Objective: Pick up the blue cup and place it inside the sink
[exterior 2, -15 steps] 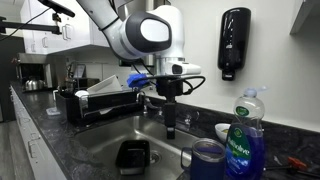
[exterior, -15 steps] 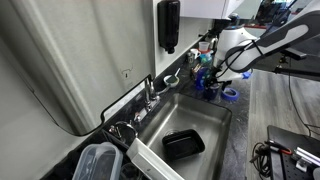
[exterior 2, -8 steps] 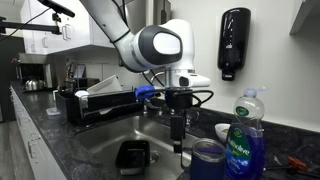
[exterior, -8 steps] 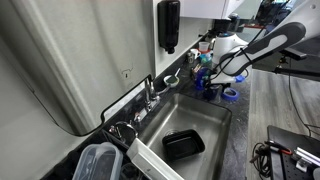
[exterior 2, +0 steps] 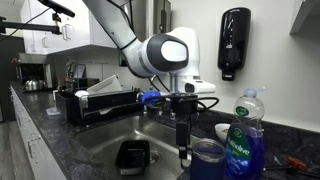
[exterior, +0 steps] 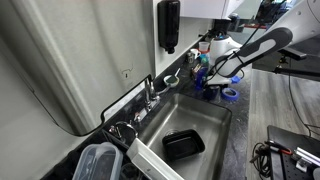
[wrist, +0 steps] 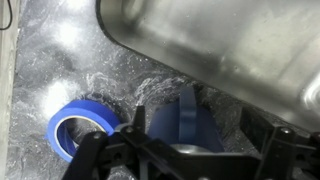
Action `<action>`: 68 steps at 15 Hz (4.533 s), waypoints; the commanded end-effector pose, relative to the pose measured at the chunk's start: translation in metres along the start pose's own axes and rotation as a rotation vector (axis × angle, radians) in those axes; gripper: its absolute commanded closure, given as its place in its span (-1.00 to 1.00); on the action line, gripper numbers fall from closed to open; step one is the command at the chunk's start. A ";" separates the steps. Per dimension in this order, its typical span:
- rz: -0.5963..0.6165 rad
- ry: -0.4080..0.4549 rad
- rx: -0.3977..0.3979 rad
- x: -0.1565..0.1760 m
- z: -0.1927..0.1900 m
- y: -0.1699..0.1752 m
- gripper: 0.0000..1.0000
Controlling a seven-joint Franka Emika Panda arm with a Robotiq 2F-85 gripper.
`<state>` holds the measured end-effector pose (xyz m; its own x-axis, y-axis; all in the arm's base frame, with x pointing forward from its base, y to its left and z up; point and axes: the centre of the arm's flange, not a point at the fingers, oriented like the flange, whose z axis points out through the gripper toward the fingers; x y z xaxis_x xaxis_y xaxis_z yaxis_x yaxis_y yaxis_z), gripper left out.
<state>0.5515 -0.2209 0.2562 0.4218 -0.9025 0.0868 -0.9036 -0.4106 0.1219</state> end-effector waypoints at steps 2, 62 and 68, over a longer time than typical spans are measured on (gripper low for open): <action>0.012 -0.018 -0.005 0.010 0.000 -0.005 -0.26; -0.931 0.032 0.141 -0.097 0.096 -0.112 0.14; -1.004 0.048 0.166 -0.109 0.033 -0.082 -0.68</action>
<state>0.6092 -0.0951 0.1588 0.9842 -0.1689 0.0534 -0.1715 -0.9839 0.0507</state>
